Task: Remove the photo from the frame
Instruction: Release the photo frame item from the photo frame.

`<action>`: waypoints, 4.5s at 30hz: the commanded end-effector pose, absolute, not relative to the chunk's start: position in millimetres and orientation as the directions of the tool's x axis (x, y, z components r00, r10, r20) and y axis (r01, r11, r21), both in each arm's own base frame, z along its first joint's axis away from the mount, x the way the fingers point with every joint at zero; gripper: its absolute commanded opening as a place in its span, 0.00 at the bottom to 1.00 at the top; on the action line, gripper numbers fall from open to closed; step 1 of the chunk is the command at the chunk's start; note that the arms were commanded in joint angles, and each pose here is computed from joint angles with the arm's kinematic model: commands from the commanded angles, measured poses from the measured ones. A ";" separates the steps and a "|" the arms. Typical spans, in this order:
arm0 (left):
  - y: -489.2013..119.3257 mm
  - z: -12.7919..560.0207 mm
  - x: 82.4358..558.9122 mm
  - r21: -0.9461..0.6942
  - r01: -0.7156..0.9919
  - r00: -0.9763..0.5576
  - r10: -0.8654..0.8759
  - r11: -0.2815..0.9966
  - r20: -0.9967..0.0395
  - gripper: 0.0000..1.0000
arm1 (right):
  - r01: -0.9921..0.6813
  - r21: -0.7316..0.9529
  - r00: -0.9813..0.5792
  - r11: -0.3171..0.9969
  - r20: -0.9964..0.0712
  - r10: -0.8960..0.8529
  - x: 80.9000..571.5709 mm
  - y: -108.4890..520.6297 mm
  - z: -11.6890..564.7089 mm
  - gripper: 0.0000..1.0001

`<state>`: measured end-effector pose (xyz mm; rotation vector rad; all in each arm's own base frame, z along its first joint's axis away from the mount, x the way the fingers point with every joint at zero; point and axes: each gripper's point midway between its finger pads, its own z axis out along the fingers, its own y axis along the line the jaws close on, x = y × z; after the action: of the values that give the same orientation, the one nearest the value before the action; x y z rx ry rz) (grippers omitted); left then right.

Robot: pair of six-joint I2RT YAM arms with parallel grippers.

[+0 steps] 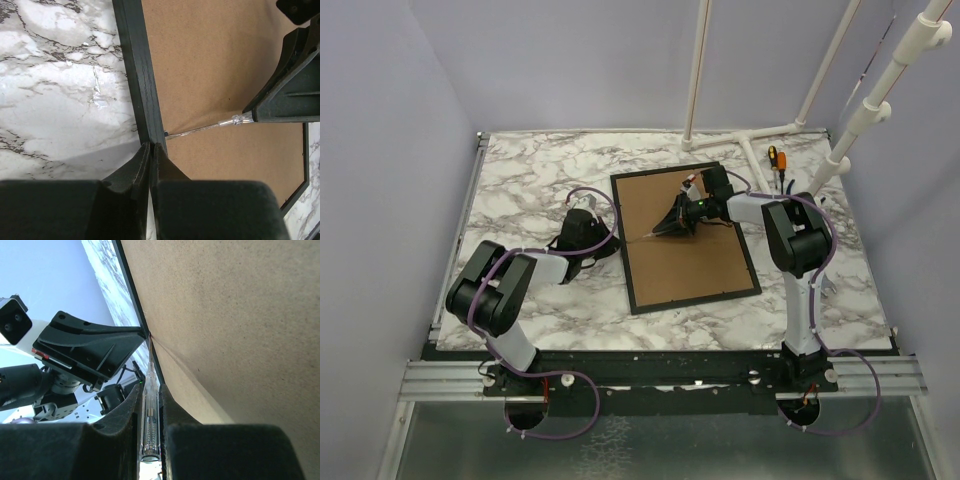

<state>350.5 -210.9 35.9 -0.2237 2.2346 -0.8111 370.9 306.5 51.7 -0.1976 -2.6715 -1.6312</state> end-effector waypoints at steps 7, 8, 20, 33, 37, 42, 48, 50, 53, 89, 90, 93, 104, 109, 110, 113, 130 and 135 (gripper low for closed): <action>-220.3 38.7 349.7 -0.629 0.119 -0.727 -0.365 0.768 -0.582 0.05 | 0.174 0.853 -0.980 0.491 0.103 0.170 374.7 282.7 28.9 0.01; -220.1 38.4 349.8 -0.628 0.118 -0.727 -0.364 0.769 -0.583 0.05 | 0.177 0.853 -0.980 0.490 0.106 0.171 375.0 283.0 29.0 0.01; -221.2 46.9 353.8 -0.638 0.118 -0.714 -0.382 0.760 -0.587 0.07 | 0.144 0.875 -0.984 0.462 0.075 0.164 374.7 276.6 51.9 0.01; -224.2 58.0 362.0 -0.651 0.124 -0.695 -0.403 0.749 -0.596 0.14 | 0.142 0.879 -0.982 0.456 0.068 0.174 380.8 267.9 52.2 0.01; -226.1 56.8 363.2 -0.653 0.129 -0.699 -0.398 0.746 -0.594 0.12 | 0.152 0.875 -0.982 0.459 0.079 0.174 381.5 269.2 46.9 0.01; -227.4 54.5 363.3 -0.654 0.133 -0.703 -0.394 0.744 -0.592 0.13 | 0.150 0.873 -0.983 0.465 0.080 0.167 380.4 273.7 45.5 0.01; -226.4 48.6 363.1 -0.652 0.119 -0.709 -0.396 0.749 -0.584 0.13 | 0.147 0.874 -0.984 0.464 0.084 0.155 378.0 281.4 44.5 0.01; -226.2 46.5 362.8 -0.650 0.116 -0.711 -0.394 0.751 -0.582 0.13 | 0.147 0.874 -0.985 0.464 0.084 0.153 377.7 283.1 44.0 0.01; -225.8 44.2 362.3 -0.650 0.111 -0.714 -0.395 0.752 -0.578 0.13 | 0.150 0.872 -0.985 0.465 0.090 0.150 376.4 285.3 42.4 0.01; -222.3 39.1 358.8 -0.637 0.095 -0.724 -0.386 0.765 -0.571 0.13 | 0.162 0.867 -0.985 0.470 0.114 0.129 367.4 296.6 34.3 0.01; -223.2 38.6 358.4 -0.637 0.097 -0.727 -0.382 0.764 -0.570 0.13 | 0.162 0.867 -0.985 0.471 0.115 0.128 367.3 296.9 34.1 0.01; -224.1 36.7 358.4 -0.640 0.096 -0.733 -0.381 0.763 -0.564 0.13 | 0.164 0.868 -0.985 0.470 0.119 0.123 366.3 298.7 33.1 0.01; -227.1 34.7 359.5 -0.642 0.104 -0.739 -0.373 0.760 -0.561 0.11 | 0.166 0.868 -0.985 0.468 0.122 0.123 365.7 300.4 32.1 0.01; -228.7 31.6 358.9 -0.644 0.106 -0.747 -0.366 0.758 -0.554 0.10 | 0.166 0.870 -0.985 0.465 0.122 0.122 369.5 302.2 31.2 0.01; -229.2 31.2 359.1 -0.646 0.106 -0.749 -0.366 0.756 -0.552 0.10 | 0.167 0.869 -0.985 0.465 0.125 0.120 369.2 302.9 30.8 0.01; -230.2 30.0 359.4 -0.648 0.108 -0.753 -0.364 0.754 -0.549 0.08 | 0.168 0.871 -0.985 0.462 0.128 0.116 369.0 304.2 30.0 0.01; -243.6 26.2 351.2 -0.666 0.134 -0.778 -0.338 0.734 -0.529 0.07 | 0.169 0.876 -0.985 0.451 0.133 0.111 375.1 312.8 27.7 0.01; -249.1 24.9 348.6 -0.669 0.141 -0.783 -0.331 0.730 -0.526 0.06 | 0.164 0.876 -0.986 0.453 0.134 0.098 371.5 318.2 27.9 0.01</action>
<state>366.7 -220.6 35.2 -0.2323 2.2322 -0.8549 383.5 298.8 50.0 -0.2612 -2.6187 -1.6639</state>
